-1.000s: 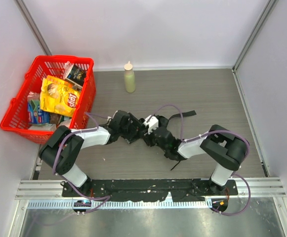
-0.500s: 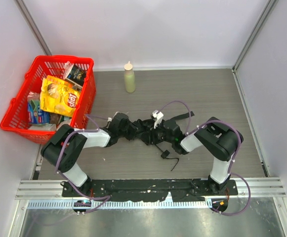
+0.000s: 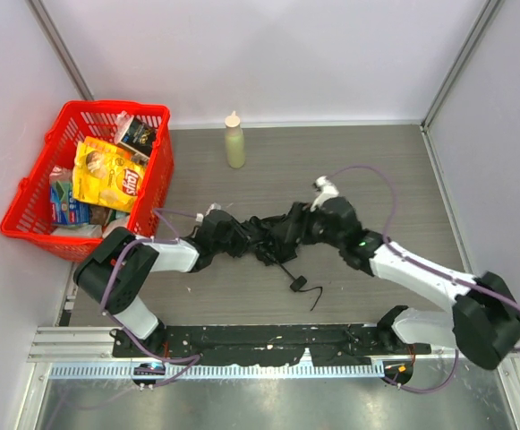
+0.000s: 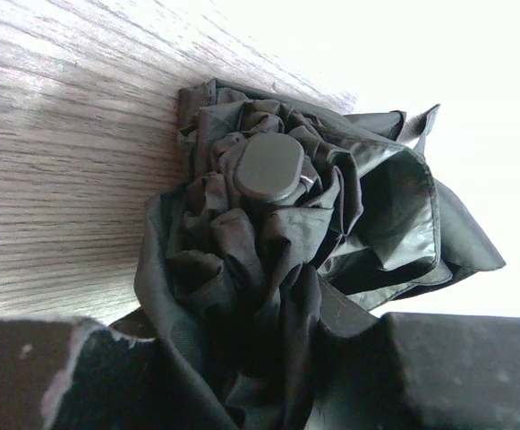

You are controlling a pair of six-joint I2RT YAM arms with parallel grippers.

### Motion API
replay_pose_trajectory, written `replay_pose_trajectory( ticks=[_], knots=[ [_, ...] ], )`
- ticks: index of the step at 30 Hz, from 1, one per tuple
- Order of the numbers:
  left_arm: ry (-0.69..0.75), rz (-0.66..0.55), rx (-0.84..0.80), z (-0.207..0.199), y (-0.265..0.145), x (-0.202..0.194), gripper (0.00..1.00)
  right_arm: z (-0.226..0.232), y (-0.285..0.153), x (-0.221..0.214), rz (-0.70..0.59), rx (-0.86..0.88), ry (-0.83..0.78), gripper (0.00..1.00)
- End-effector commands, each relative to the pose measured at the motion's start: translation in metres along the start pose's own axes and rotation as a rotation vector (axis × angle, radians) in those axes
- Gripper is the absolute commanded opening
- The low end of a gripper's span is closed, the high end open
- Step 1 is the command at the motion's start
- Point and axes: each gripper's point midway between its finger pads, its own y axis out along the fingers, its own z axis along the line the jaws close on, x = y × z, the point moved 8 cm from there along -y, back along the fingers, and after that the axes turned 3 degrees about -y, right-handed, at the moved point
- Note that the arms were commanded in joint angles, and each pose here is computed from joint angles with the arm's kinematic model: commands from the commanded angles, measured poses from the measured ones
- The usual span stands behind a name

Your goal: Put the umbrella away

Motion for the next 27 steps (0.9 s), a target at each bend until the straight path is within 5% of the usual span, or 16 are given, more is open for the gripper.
replay_pose_trajectory(
  ticks=[1,6,14,20,21,23,27],
  knots=[
    [0.069,0.024,0.307,0.070,-0.009,-0.009,0.00,-0.049,-0.028,0.027,-0.099,-0.268,0.355,0.78],
    [0.059,0.022,0.291,0.067,-0.014,-0.009,0.00,-0.084,-0.018,0.043,-0.120,-0.515,0.605,0.78],
    [0.041,0.036,0.286,0.069,-0.018,-0.012,0.00,-0.116,0.035,0.041,-0.083,-0.554,0.653,0.71],
    [0.032,0.031,0.282,0.071,-0.024,-0.013,0.00,-0.137,0.044,0.050,-0.203,-0.572,0.586,0.40],
    [0.032,0.028,0.281,0.070,-0.025,-0.012,0.00,-0.139,0.046,0.054,-0.218,-0.555,0.568,0.19],
    [0.034,0.020,0.288,0.070,-0.027,-0.012,0.00,-0.144,0.047,0.059,-0.219,-0.562,0.548,0.01],
    [0.042,-0.003,0.297,0.071,-0.030,-0.010,0.00,-0.144,0.034,0.084,-0.248,-0.668,0.468,0.01]
  ],
)
